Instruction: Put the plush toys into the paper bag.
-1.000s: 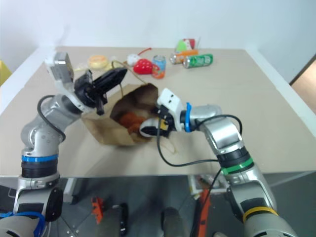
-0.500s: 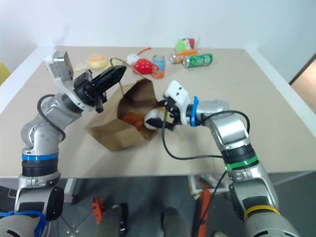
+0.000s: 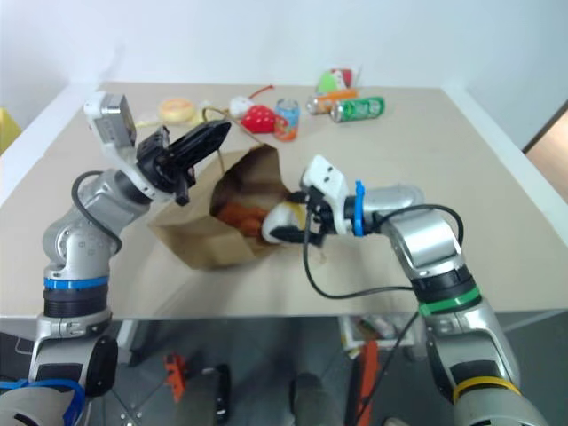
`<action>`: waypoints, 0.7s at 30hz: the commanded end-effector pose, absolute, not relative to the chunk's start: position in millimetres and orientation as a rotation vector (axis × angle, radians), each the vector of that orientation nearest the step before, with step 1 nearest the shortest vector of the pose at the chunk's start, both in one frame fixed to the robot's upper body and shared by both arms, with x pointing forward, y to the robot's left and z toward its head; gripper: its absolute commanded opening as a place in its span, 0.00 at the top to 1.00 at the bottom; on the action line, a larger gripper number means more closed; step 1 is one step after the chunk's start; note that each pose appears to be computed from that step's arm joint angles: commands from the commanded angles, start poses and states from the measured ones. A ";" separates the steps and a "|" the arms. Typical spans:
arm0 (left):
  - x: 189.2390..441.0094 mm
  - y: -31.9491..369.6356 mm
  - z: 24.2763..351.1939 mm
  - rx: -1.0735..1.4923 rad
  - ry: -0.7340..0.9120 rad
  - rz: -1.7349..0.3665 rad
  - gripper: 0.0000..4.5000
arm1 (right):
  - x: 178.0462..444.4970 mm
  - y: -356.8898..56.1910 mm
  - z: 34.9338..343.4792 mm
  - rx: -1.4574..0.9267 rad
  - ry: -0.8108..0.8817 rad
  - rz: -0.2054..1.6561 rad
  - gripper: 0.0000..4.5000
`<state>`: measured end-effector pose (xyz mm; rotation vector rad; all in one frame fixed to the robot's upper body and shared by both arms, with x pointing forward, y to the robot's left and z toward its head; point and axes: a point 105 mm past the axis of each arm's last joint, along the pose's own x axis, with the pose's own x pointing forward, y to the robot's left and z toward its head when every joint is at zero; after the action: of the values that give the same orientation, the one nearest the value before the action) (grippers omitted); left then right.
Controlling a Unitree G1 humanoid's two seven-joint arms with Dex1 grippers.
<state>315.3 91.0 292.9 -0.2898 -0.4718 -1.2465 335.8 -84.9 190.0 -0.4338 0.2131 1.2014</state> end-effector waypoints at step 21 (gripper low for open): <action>305.9 87.5 296.4 -0.230 -0.508 -1.271 1.00 | 352.0 -99.0 157.9 -0.694 0.287 1.086 0.02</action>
<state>315.2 88.7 289.3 -0.2761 -0.4647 -1.2454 346.5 -99.5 149.1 -0.6575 0.3303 1.1111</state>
